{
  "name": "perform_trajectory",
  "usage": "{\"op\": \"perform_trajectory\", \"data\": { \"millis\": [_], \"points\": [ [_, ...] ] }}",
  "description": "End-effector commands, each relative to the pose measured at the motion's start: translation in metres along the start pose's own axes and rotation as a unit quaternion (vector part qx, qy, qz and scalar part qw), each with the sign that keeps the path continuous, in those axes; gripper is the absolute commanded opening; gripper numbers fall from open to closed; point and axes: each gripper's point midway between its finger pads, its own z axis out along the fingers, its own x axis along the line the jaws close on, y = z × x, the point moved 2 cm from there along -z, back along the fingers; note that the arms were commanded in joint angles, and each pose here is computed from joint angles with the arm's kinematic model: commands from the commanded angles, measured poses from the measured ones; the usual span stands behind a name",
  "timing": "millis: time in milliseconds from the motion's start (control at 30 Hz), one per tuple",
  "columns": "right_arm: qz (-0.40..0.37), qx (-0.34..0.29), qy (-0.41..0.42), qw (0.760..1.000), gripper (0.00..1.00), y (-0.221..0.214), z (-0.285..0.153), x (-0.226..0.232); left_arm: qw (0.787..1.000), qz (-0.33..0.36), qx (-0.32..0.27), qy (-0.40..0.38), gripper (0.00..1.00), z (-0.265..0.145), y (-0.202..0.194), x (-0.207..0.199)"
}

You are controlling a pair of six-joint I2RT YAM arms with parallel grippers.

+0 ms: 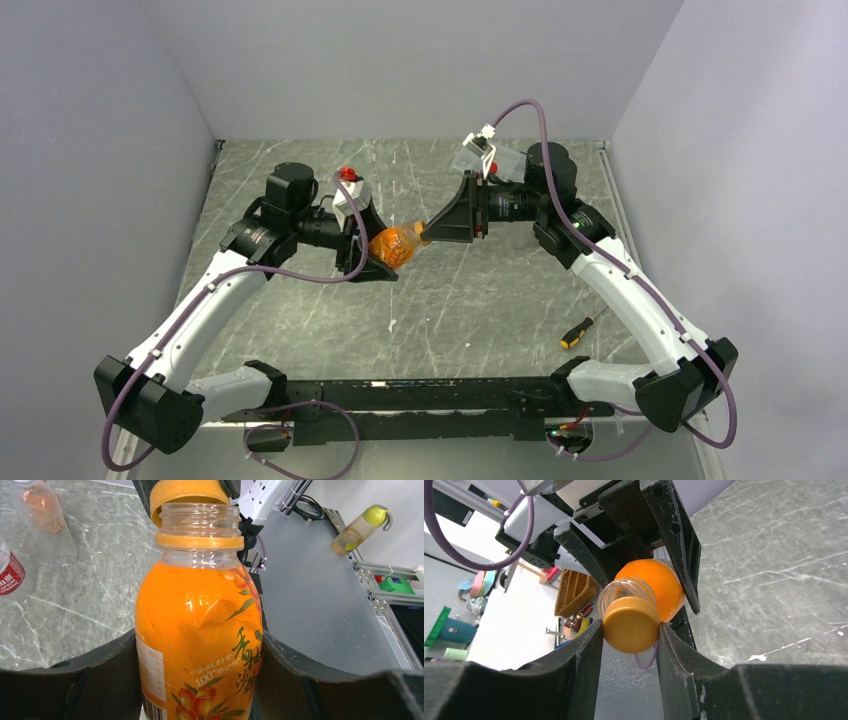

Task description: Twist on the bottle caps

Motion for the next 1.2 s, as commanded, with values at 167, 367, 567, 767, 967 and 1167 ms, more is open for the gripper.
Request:
{"op": "perform_trajectory", "data": {
  "millis": [167, 367, 567, 767, 967, 1167],
  "points": [
    [-0.061, -0.003, 0.003, 0.998, 0.21, 0.013, 0.002, 0.020, 1.000, 0.021, -0.005, -0.022, 0.00, 0.004, 0.003, -0.005],
    [-0.072, 0.029, -0.006, 0.997, 0.20, 0.006, 0.006, 0.018, 0.999, 0.018, 0.005, -0.027, 0.00, 0.008, 0.000, -0.008],
    [-0.077, 0.069, -0.030, 0.994, 0.19, -0.007, 0.010, 0.015, 0.999, 0.014, 0.015, -0.028, 0.00, 0.009, -0.002, -0.011],
    [-0.079, 0.078, -0.054, 0.992, 0.18, -0.012, 0.014, 0.012, 1.000, 0.012, 0.019, -0.002, 0.00, 0.010, -0.003, -0.003],
    [-0.065, 0.079, -0.064, 0.993, 0.18, -0.017, 0.015, 0.009, 0.998, 0.040, 0.002, 0.051, 0.00, 0.008, 0.007, 0.008],
    [-0.049, 0.079, -0.075, 0.993, 0.16, -0.021, 0.015, 0.004, 0.995, 0.063, -0.021, 0.076, 0.00, 0.006, 0.015, 0.013]
  ]
}}
